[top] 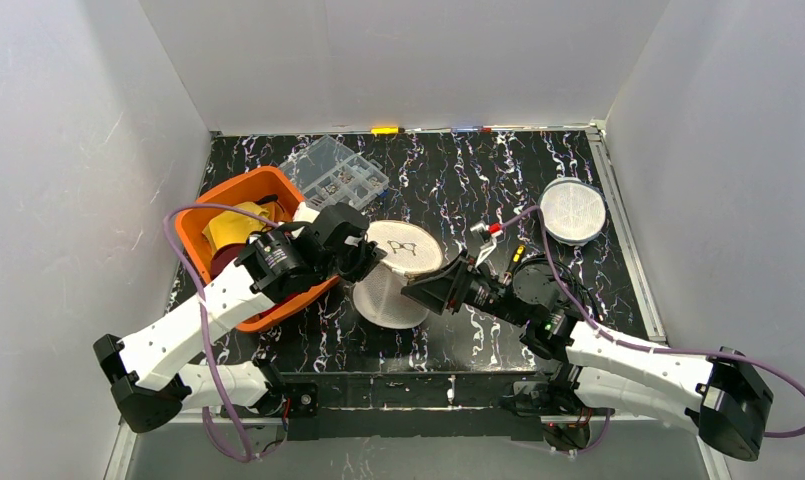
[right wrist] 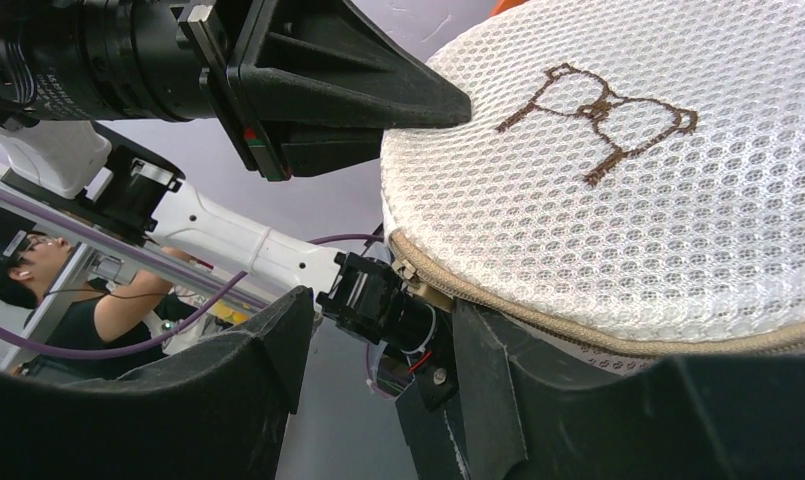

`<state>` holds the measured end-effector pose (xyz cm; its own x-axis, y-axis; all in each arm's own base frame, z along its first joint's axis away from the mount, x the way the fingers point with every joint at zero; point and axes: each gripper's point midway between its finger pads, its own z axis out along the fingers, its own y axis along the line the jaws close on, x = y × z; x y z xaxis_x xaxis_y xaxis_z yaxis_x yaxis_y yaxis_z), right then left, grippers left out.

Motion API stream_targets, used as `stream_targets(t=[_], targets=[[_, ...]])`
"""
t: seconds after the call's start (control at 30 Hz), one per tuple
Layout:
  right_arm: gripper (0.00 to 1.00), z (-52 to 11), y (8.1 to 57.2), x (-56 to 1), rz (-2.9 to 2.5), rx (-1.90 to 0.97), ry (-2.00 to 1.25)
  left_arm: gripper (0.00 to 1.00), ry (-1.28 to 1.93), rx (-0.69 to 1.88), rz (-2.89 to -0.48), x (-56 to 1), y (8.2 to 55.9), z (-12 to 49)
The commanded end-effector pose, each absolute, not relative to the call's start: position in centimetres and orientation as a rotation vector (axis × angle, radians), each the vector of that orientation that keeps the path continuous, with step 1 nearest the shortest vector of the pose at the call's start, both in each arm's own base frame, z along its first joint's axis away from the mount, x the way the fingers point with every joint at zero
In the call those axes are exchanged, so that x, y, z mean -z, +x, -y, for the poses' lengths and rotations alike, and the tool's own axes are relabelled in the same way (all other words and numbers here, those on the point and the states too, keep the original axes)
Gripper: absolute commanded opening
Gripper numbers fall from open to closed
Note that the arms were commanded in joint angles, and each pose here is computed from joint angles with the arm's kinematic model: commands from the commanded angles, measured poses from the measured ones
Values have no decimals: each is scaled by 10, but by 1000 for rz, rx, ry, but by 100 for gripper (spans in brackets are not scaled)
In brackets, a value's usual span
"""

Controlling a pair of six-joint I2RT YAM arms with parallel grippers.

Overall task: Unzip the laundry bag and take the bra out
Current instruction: Unzip the laundry bag at the center of the board.

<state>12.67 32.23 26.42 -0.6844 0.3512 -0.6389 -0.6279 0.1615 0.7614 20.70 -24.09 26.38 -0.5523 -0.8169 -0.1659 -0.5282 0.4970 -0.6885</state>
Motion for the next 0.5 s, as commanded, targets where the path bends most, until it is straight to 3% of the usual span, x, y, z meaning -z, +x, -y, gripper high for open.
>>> stream_targets(t=[0.0,0.47], targets=[[60,-320,126,-287,-1571,-1663,-254,0,-1110,834,-2235,-271,205,236],[52,-321,122,-286,-1555,-1671,-268,0,-1111,821,-2232,-268,206,234]])
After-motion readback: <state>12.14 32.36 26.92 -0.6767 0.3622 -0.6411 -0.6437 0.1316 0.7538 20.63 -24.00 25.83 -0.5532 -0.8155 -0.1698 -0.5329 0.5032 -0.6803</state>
